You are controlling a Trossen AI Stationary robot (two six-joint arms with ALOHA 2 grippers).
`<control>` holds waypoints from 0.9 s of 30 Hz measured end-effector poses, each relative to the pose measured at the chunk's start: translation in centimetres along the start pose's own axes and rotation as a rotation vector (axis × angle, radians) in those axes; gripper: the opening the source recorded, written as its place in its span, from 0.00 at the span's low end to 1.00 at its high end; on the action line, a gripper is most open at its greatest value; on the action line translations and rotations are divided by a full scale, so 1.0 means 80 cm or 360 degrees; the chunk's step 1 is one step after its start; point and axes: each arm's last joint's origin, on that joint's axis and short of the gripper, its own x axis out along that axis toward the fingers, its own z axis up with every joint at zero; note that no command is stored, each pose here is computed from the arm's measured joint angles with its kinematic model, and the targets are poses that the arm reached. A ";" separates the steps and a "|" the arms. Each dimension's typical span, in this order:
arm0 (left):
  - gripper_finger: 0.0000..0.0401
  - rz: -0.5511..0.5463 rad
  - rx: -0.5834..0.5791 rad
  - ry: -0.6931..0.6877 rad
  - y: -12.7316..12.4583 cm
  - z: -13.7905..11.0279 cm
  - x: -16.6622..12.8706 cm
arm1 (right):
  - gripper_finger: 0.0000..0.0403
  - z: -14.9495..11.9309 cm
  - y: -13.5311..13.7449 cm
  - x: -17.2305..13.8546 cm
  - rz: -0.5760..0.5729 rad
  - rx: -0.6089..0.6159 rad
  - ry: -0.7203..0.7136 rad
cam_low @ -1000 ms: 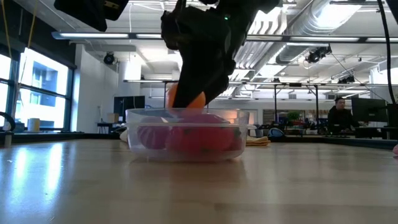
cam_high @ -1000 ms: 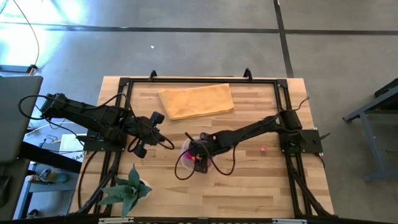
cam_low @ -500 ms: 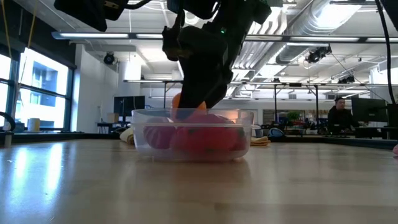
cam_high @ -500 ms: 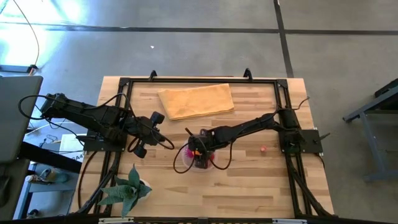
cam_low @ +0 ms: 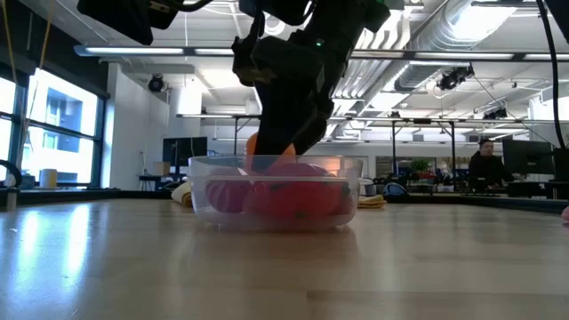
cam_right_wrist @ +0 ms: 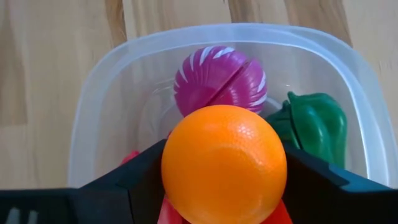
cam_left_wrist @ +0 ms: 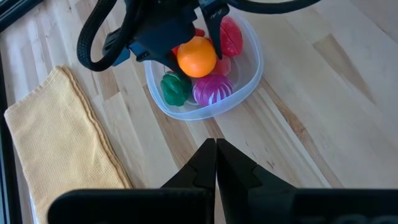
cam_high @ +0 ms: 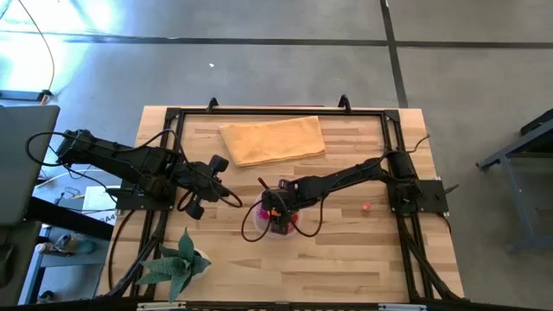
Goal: Pick and placing Produce into tupperware
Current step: Put the orange into the transparent bin, then put the pink peach into the transparent bin
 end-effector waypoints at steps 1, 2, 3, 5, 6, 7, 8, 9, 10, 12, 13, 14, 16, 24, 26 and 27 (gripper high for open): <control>0.01 0.0000 0.0000 0.0000 0.000 0.000 0.000 | 0.63 0.000 0.000 0.000 0.0000 0.0000 0.0001; 0.01 0.0000 0.0001 0.0000 0.000 0.000 0.000 | 0.64 0.000 0.000 0.000 -0.0001 0.0002 0.0003; 0.01 0.0000 0.0000 0.0000 0.000 0.000 0.000 | 0.65 0.000 0.000 0.000 -0.0004 0.0002 0.0006; 0.01 0.0000 0.0000 0.0000 0.000 0.000 0.000 | 0.67 -0.001 -0.001 0.000 -0.0020 0.0001 0.0010; 0.01 0.0000 0.0000 0.0000 0.000 0.000 0.000 | 0.68 -0.001 -0.001 0.000 -0.0027 0.0001 0.0011; 0.01 0.0000 0.0000 0.0000 0.000 0.000 0.000 | 0.69 -0.001 -0.001 0.000 -0.0037 0.0001 0.0011; 0.01 0.0000 0.0000 0.0000 0.000 0.000 0.000 | 0.70 -0.001 -0.001 0.000 -0.0044 0.0001 0.0010; 0.01 0.0000 0.0001 0.0000 0.000 0.000 0.000 | 0.70 -0.001 -0.001 0.000 -0.0044 0.0000 0.0009; 0.01 0.0000 0.0000 0.0000 0.000 0.000 0.000 | 0.70 -0.001 -0.001 0.000 -0.0043 0.0000 0.0009; 0.01 0.0000 0.0000 0.0000 0.000 0.000 0.000 | 0.70 -0.001 -0.001 0.000 -0.0013 -0.0001 0.0016; 0.01 0.0000 0.0000 0.0001 0.000 0.000 0.000 | 0.70 -0.001 0.000 -0.001 0.0003 0.0000 0.0017; 0.01 0.0000 0.0000 0.0000 0.000 0.000 0.000 | 0.70 0.001 0.000 -0.003 0.0015 0.0000 0.0017; 0.01 0.0000 0.0000 0.0000 0.000 0.000 0.000 | 0.70 0.008 0.003 -0.011 0.0030 0.0000 -0.0012; 0.01 0.0000 0.0000 0.0000 0.000 0.000 0.000 | 0.70 0.040 0.007 -0.077 -0.0135 -0.0129 0.0087; 0.01 0.0000 0.0000 0.0000 0.000 0.000 0.000 | 0.70 0.040 0.004 -0.100 -0.0250 -0.0135 0.0200; 0.01 0.0000 0.0000 0.0000 0.000 0.000 0.000 | 0.70 0.039 0.002 -0.112 -0.0314 -0.0126 0.0271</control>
